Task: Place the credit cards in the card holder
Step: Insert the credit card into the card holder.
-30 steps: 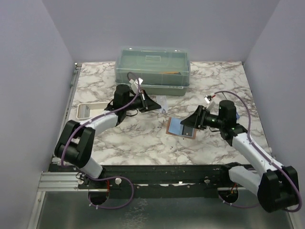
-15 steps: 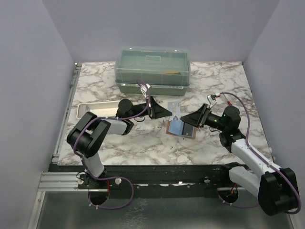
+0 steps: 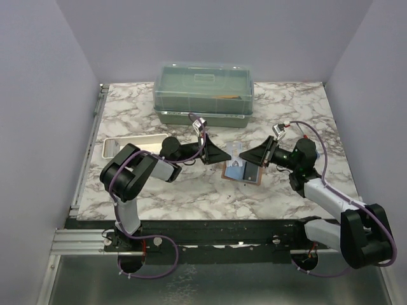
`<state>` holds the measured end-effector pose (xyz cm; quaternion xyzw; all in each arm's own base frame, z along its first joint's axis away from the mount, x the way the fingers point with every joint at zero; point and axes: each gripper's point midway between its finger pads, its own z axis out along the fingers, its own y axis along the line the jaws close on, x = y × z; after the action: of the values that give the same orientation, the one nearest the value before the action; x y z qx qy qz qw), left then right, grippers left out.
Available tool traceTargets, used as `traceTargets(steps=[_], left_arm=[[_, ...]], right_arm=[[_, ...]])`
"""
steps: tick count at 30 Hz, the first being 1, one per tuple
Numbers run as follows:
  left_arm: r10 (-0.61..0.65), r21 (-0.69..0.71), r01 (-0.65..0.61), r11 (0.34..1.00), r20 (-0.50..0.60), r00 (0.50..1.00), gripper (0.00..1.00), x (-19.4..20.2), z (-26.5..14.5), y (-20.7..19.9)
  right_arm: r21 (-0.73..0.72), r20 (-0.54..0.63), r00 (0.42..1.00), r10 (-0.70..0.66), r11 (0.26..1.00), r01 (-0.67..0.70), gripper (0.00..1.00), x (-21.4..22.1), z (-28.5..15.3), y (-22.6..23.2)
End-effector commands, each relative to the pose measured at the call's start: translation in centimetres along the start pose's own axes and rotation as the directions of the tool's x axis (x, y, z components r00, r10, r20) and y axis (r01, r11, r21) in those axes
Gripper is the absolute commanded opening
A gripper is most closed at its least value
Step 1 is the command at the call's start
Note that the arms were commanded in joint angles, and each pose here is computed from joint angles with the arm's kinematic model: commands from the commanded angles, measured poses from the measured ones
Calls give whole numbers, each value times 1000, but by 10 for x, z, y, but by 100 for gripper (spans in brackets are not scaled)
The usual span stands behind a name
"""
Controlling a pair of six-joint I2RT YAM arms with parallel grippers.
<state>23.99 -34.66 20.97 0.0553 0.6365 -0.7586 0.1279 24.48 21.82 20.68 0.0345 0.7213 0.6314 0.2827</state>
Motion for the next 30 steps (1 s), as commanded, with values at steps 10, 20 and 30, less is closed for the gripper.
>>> traceTargets(steps=[10, 20, 30], left_arm=[[50, 0, -50, 999, -62, 997, 0, 14, 4, 9], [-28, -332, 14, 943, -37, 999, 58, 8, -2, 78], [7, -608, -95, 789, -146, 989, 57, 0, -6, 127]], right_arm=[[-26, -17, 1000, -3, 1000, 2, 0, 0, 1, -5], [289, 36, 991, 127, 948, -132, 0, 19, -26, -79], [420, 44, 978, 202, 885, -202, 0, 35, -53, -136]])
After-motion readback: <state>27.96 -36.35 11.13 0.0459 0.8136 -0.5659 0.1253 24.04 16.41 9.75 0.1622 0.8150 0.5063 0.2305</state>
